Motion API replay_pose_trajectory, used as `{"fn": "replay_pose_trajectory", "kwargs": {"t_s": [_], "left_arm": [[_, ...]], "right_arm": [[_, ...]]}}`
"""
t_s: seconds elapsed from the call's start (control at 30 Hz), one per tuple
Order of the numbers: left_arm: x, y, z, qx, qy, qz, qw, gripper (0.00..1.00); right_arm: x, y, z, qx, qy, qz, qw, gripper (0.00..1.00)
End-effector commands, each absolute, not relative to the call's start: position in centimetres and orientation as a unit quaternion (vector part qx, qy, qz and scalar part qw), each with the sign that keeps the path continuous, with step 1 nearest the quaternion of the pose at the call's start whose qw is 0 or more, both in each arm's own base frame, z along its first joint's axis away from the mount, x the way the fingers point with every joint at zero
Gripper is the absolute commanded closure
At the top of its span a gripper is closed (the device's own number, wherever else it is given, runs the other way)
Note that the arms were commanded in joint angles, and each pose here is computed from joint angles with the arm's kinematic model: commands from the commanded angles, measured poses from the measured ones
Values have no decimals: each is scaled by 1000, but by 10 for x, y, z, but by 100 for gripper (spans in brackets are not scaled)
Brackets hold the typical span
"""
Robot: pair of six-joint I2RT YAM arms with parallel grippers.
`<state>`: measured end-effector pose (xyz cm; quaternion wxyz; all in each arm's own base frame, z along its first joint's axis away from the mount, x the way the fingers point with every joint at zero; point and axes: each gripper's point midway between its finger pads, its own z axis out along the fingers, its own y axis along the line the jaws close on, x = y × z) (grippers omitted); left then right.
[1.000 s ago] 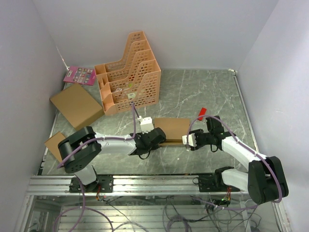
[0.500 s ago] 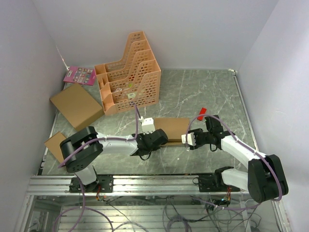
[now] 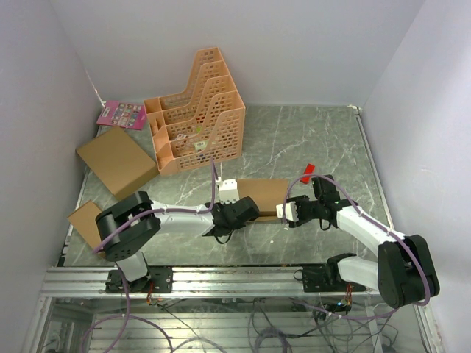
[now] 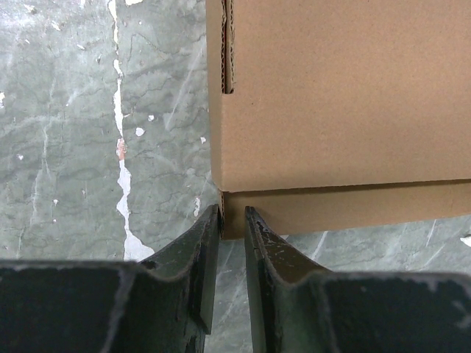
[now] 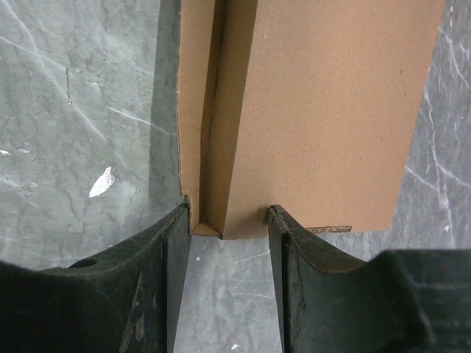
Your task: Fold the paper box
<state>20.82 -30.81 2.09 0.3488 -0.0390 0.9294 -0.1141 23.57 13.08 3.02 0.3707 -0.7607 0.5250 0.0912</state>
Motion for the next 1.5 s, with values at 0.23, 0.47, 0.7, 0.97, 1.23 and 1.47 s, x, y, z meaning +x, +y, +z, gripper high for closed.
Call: {"fn": "replay_pose_trajectory", "kwargs": {"t_s": [0.23, 0.47, 0.7, 0.97, 1.23, 1.47], "left_arm": [[205, -300, 15, -15, 935, -77, 347, 71], [204, -300, 13, -10, 936, -76, 343, 71], [204, -299, 16, -8, 936, -75, 344, 71], [206, -305, 23, 3, 936, -81, 342, 70], [208, -301, 28, 2, 937, -78, 341, 70], [209, -300, 39, 5, 935, -78, 346, 64]], "right_arm": [[216, 124, 10, -755, 557, 118, 325, 56], [216, 124, 11, -755, 557, 117, 326, 56], [216, 123, 11, -756, 557, 117, 325, 56], [215, 124, 11, -756, 556, 118, 325, 56], [215, 123, 11, -756, 556, 118, 325, 56], [215, 124, 11, -756, 556, 119, 325, 56]]}}
